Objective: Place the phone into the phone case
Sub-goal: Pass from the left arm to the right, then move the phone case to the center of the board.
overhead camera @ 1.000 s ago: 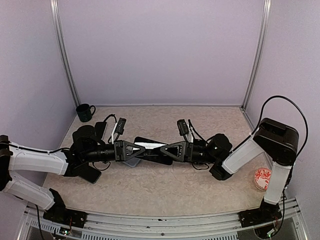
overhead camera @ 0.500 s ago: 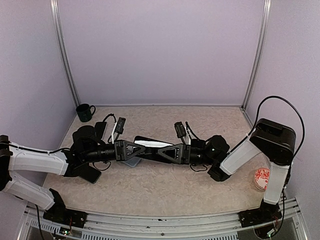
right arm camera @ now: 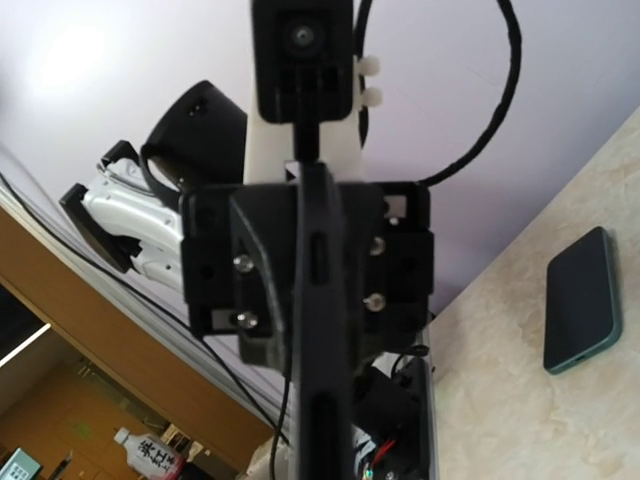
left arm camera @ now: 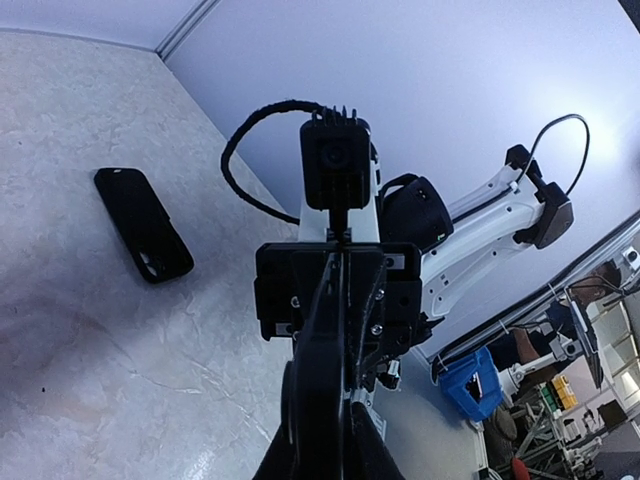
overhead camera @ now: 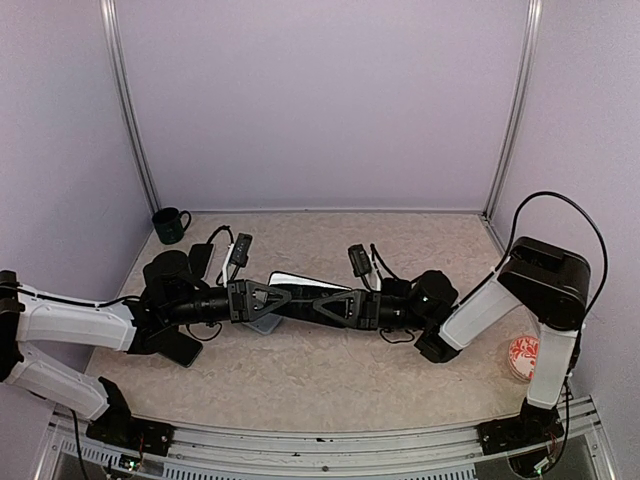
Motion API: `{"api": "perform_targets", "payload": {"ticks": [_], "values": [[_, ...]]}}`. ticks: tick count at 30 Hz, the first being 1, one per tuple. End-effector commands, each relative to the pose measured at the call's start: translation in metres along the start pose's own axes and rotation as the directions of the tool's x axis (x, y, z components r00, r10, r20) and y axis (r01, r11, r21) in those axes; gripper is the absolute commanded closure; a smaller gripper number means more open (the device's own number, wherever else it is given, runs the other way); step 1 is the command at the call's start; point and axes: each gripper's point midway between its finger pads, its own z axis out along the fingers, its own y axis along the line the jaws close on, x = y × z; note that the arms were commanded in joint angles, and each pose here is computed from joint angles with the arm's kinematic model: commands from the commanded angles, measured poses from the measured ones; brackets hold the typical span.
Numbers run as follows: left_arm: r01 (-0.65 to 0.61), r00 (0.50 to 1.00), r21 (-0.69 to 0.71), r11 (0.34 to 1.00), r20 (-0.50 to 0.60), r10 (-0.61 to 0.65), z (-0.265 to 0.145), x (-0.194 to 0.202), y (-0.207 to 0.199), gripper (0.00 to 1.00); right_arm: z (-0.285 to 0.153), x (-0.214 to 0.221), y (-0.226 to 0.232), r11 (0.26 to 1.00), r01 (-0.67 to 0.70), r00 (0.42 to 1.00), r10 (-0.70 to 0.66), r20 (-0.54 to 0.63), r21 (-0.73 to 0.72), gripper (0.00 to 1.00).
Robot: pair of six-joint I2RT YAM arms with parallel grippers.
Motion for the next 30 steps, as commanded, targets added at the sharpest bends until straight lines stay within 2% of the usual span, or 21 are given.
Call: {"api": "perform_targets", "payload": {"ticks": [1,7,10,16,21,26,30], "values": [[-0.030,0.998,-0.051,0.998,0.052,0.033,0.000,-0.015,0.006,0.80,0.005,-0.002,0.014,0.997,0.052,0.999,-0.053,-0.004,-0.057,1.00],[-0.011,0.997,-0.120,0.993,0.080,0.021,-0.011,-0.023,0.023,0.35,0.001,-0.004,0.012,0.998,0.047,0.999,-0.048,-0.011,-0.034,1.00],[0.007,0.994,-0.162,0.987,0.110,0.011,-0.022,-0.030,0.035,0.23,0.001,-0.002,0.003,0.999,0.030,0.999,-0.029,-0.042,0.018,1.00],[0.074,0.982,-0.312,0.947,0.186,-0.015,-0.050,-0.048,0.075,0.18,-0.002,0.003,-0.011,0.994,0.004,0.996,0.006,-0.092,0.106,1.00],[0.171,0.967,-0.504,0.847,0.249,-0.047,-0.079,-0.064,0.127,0.12,-0.003,0.004,-0.016,0.989,0.018,0.994,-0.001,-0.110,0.147,1.00],[0.251,0.953,-0.588,0.769,0.289,-0.090,-0.096,-0.068,0.165,0.04,-0.007,0.002,-0.025,0.975,0.037,0.995,-0.015,-0.102,0.218,1.00],[0.286,0.946,-0.632,0.720,0.306,-0.107,-0.101,-0.067,0.189,0.01,-0.011,0.001,-0.034,0.957,0.049,0.994,-0.018,-0.109,0.287,1.00]]}}
